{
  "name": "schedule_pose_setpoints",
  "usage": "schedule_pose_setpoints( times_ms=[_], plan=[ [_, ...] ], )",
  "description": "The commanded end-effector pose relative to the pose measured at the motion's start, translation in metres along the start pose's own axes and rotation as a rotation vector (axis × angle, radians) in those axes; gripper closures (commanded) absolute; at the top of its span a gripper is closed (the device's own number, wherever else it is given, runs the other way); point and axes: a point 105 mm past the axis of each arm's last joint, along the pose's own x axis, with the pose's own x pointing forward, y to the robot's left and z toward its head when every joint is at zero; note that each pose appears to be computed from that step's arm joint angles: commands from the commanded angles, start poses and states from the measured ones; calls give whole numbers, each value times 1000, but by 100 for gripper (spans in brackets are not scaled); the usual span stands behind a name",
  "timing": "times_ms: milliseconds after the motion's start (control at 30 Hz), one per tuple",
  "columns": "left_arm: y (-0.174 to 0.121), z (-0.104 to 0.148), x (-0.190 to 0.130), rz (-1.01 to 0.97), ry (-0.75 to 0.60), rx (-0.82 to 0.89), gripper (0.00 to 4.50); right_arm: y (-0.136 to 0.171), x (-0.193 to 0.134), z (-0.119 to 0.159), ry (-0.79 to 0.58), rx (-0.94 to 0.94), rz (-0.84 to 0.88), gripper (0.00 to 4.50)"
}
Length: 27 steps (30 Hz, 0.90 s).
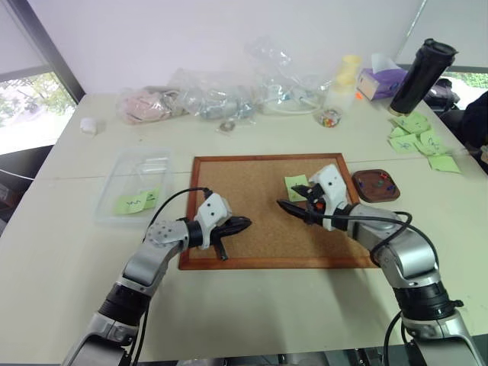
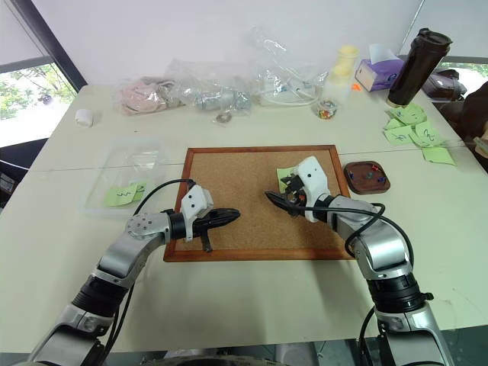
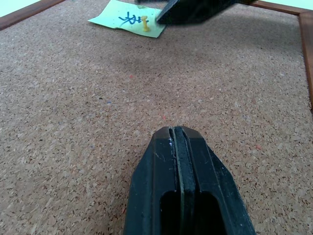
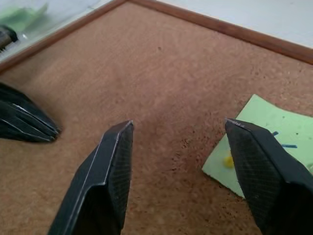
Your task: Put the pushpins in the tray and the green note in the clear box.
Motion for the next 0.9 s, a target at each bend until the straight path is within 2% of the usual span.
schedule_pose_setpoints(
  times_ms=[33, 333, 533, 633, 767, 900],
  plan=[
    [1, -18, -6, 17, 68, -38, 450, -3, -1, 7, -36, -21, -16, 154],
    [0, -18, -4, 18, 65, -37, 450, -10, 0, 0, -21, 6, -36, 154],
    [-1, -18, -3, 15, 62, -39, 450, -14, 2, -6, -26, 92, -58, 154],
    [-2, -19, -3, 13, 64, -41, 450, -15, 4, -10, -22, 105, -65, 231],
    [-2, -19, -4, 15, 64, -43, 450, -15, 5, -12, -20, 118, -72, 439],
    [-3, -21, -5, 17, 66, -46, 450, -14, 4, -15, -11, 117, -71, 446]
  ],
)
